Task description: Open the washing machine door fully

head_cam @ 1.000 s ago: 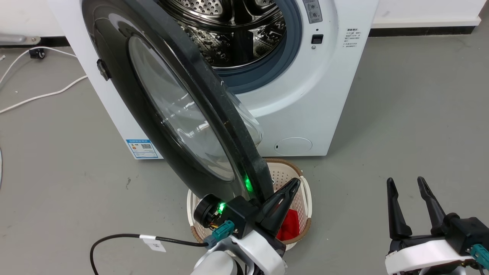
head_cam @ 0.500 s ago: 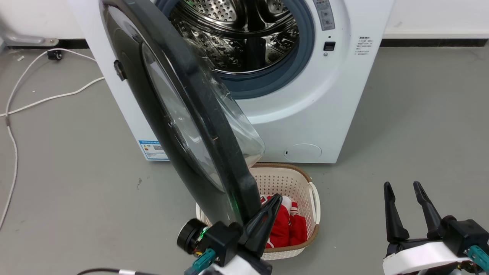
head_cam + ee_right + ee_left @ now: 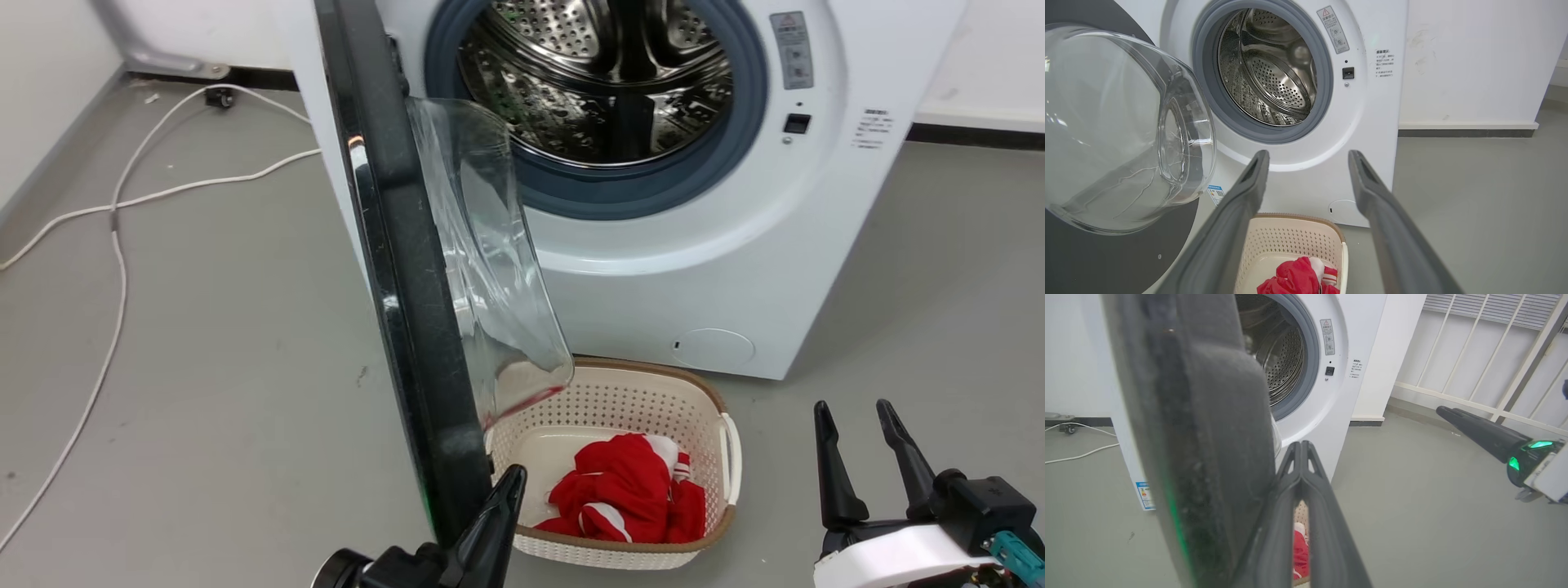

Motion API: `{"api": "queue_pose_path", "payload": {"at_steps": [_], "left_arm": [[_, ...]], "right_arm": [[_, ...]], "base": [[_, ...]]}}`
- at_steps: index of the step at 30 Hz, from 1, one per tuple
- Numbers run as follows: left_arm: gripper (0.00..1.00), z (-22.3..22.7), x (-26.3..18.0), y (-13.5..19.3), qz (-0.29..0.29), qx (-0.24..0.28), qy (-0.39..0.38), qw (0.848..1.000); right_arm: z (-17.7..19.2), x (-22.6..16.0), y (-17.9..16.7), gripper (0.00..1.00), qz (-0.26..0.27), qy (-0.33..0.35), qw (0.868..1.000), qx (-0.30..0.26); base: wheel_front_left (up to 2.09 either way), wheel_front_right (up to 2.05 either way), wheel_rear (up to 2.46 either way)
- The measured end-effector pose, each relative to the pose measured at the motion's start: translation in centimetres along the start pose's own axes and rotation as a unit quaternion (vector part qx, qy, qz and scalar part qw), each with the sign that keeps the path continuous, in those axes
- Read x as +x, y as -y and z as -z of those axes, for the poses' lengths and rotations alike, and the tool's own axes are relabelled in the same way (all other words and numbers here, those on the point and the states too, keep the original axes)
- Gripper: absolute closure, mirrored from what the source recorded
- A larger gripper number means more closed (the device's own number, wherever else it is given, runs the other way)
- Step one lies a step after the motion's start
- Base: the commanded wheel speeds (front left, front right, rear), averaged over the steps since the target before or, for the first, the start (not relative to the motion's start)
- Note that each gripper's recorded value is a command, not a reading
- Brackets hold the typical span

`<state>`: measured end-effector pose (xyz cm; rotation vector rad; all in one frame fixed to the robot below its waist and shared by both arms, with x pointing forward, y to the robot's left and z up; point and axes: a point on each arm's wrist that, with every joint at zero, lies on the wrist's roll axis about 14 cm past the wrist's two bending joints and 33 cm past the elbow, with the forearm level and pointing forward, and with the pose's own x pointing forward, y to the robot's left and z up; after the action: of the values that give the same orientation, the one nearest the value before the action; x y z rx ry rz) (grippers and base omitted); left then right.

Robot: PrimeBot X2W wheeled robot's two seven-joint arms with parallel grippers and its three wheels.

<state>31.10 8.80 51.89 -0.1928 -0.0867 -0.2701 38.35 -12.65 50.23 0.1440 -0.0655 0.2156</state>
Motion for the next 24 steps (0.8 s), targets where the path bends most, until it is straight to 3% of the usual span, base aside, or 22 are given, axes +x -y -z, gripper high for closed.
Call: {"api": "queue_pose_path", "payload": {"at_steps": [13, 24], "left_arm": [[1.0, -1.1, -3.8, -6.9, -0.141, 0.029, 0.008, 0.99], [1.0, -3.9, -6.8, -16.8, -0.285, 0.079, 0.026, 0.955]], "right_arm": [[1.0, 1.7, -3.4, 0.0, -0.054, -0.015, 0.998, 0.004], [2.1, 2.6, -3.6, 0.0, -0.058, -0.03, 0.998, 0.007]], "base": [[0.0, 0.0, 0.0], [0.0, 0.0, 0.0]]}}
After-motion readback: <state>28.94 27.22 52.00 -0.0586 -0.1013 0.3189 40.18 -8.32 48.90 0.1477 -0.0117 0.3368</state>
